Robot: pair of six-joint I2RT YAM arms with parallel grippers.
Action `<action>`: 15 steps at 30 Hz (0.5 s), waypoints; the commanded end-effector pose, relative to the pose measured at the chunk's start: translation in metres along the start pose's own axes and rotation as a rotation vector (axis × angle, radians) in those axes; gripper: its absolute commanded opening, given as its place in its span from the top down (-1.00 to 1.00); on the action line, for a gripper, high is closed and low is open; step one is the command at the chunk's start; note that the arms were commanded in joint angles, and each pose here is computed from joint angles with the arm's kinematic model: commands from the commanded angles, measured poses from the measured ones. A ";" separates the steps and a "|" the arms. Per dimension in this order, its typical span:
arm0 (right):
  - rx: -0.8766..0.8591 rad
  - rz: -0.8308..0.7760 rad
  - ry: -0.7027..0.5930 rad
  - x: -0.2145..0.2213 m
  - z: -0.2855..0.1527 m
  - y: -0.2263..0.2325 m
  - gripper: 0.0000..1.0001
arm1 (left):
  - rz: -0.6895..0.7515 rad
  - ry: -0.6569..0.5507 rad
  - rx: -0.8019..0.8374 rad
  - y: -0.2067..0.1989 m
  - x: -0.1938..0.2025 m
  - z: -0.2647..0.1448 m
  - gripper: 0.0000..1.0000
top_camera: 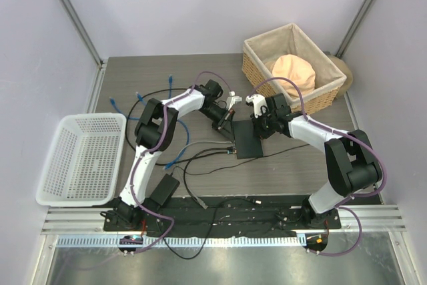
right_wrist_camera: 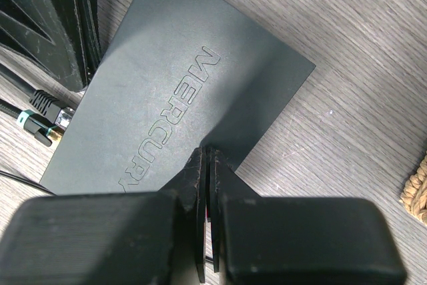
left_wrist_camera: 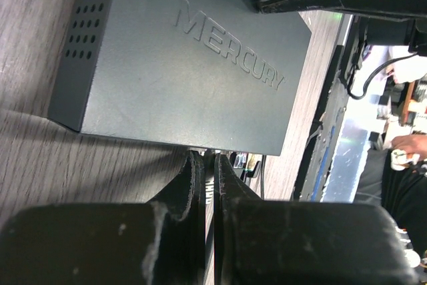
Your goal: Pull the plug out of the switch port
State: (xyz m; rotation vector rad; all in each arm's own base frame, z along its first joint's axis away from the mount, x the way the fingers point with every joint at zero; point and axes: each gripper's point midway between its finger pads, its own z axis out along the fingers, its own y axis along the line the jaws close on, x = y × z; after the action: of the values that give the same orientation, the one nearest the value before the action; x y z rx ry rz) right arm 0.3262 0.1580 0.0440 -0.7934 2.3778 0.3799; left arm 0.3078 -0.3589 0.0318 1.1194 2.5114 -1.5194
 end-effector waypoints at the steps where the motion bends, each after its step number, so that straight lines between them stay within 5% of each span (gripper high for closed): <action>1: 0.006 0.026 0.110 0.029 0.004 -0.001 0.98 | -0.032 0.071 -0.027 0.003 0.021 -0.006 1.00; 15: 0.010 0.025 0.109 0.029 0.004 -0.002 0.98 | 0.064 0.097 -0.053 0.009 0.013 -0.017 1.00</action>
State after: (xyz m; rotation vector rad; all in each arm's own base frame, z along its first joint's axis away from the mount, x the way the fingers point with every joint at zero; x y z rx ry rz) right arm 0.3265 0.1600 0.0439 -0.7963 2.3745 0.3922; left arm 0.3080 -0.3515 0.0329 1.2130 2.5067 -1.4913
